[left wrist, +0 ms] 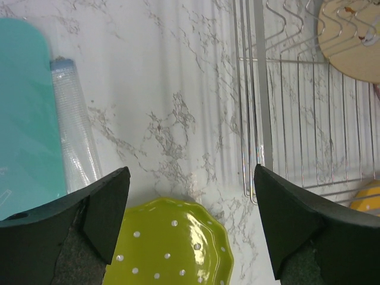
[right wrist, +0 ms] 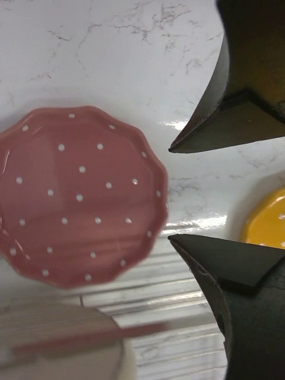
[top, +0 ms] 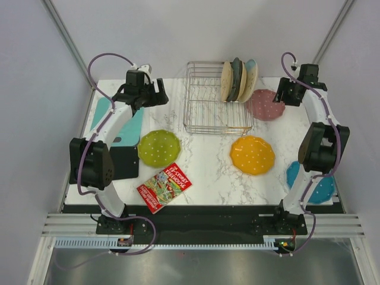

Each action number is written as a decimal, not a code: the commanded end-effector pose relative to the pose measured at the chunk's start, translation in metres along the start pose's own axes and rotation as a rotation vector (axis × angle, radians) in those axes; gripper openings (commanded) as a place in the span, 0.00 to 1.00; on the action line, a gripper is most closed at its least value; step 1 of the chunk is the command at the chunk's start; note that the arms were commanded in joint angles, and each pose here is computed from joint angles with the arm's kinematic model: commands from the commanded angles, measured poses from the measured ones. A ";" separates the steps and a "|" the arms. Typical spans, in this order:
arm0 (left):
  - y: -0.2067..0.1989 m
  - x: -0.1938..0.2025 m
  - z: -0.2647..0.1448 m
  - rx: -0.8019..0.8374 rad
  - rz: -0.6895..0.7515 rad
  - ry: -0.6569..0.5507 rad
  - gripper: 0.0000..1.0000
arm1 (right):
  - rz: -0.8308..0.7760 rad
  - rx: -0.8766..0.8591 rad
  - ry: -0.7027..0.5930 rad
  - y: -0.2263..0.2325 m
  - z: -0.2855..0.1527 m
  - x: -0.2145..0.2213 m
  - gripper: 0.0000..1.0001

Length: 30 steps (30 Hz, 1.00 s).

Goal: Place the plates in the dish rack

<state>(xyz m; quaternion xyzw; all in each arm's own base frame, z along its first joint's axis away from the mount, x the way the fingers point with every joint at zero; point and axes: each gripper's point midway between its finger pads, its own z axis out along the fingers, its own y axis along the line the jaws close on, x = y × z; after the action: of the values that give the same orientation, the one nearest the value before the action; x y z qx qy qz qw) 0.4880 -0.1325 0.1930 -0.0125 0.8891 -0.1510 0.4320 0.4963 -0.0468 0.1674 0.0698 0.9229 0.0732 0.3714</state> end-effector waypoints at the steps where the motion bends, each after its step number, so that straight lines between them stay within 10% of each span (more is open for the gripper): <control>1: -0.009 0.013 -0.020 0.049 0.066 0.021 0.92 | 0.127 -0.010 0.010 -0.021 0.048 -0.009 0.63; 25: 0.033 0.068 -0.002 -0.069 0.386 0.166 0.92 | 0.245 0.007 0.047 -0.095 0.156 0.009 0.59; 30: 0.030 0.070 0.003 -0.068 0.418 0.173 0.92 | 0.273 -0.027 0.083 -0.091 0.170 0.027 0.35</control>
<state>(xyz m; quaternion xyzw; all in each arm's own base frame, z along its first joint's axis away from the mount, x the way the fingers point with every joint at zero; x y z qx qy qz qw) 0.4391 -0.1128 0.1215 0.1382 0.9207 -0.0496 0.3617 0.5871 -0.1248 0.0307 0.1795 0.9180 0.1157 0.3342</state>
